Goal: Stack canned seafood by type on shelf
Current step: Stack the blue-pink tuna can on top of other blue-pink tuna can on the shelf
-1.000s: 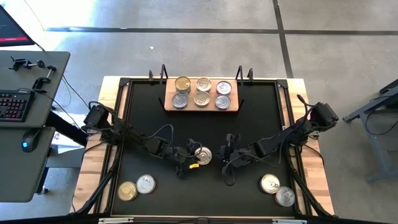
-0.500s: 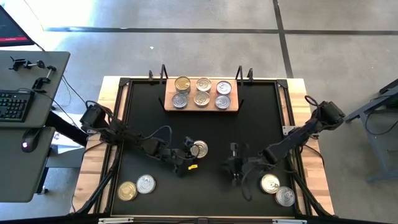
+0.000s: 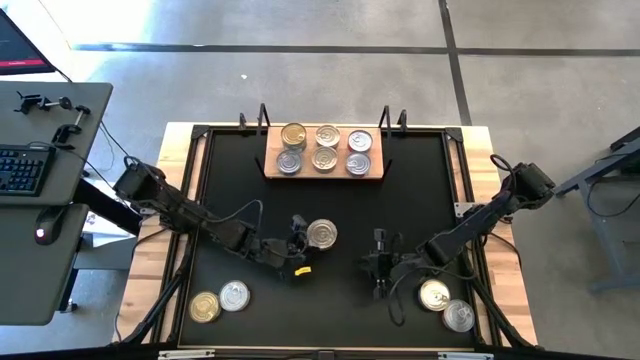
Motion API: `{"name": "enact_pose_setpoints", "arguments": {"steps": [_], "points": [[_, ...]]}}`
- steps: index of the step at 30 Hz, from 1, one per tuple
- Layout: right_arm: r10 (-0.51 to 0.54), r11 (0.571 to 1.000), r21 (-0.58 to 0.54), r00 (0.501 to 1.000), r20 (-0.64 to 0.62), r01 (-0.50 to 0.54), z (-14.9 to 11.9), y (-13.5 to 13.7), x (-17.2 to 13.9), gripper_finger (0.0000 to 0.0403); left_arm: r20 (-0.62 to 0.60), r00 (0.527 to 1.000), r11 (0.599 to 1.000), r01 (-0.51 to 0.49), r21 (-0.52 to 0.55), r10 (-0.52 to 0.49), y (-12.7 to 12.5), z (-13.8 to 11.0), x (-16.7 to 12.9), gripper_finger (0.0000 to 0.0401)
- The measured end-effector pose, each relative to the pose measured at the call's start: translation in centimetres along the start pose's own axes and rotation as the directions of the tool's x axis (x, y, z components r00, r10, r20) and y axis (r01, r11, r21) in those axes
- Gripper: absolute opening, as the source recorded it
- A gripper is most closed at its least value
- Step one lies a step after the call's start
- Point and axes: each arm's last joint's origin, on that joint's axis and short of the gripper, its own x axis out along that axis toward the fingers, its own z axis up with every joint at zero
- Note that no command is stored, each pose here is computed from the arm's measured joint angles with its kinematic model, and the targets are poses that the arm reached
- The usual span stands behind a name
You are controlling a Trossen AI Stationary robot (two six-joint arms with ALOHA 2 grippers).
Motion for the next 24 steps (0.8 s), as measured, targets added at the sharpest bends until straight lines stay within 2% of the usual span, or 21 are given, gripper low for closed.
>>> {"name": "enact_pose_setpoints", "arguments": {"steps": [5, 10, 13, 17, 20, 24], "points": [[-0.01, 1.0, 0.0, 1.0, 0.0, 0.01, 0.0, -0.1, 0.0, 0.0007, -0.031, 0.986, 0.984, -0.165, -0.068, 0.163, 2.6, 2.7, -0.3, 0.0], [-0.061, 0.998, 0.008, 0.998, 0.009, 0.061, 0.1, -0.5, 0.2, 0.0007, -0.115, 0.965, 0.968, -0.243, -0.064, 0.235, 7.9, 4.2, 0.3, 0.0001], [-0.071, 0.997, 0.014, 0.997, 0.007, 0.071, 0.1, -0.8, 0.4, 0.0007, -0.158, 0.937, 0.943, -0.324, -0.072, 0.31, 12.0, 3.7, 1.0, 0.0001], [-0.085, 0.995, 0.048, 0.996, 0.002, 0.084, 0.2, -1.2, 0.6, 0.0007, -0.219, 0.89, 0.898, -0.429, -0.102, 0.4, 16.9, 1.0, 2.3, 0.0001], [-0.091, 0.994, 0.059, 0.996, -0.011, 0.091, 0.1, -1.3, 0.7, 0.0007, -0.244, 0.91, 0.924, -0.369, -0.104, 0.336, 18.2, -1.1, 2.9, 0.0001], [-0.094, 0.994, 0.057, 0.995, -0.026, 0.095, -0.1, -1.4, 0.7, 0.0007, -0.169, 0.974, 0.978, -0.172, -0.115, 0.151, 16.9, -1.0, 3.1, 0.0001]]}}
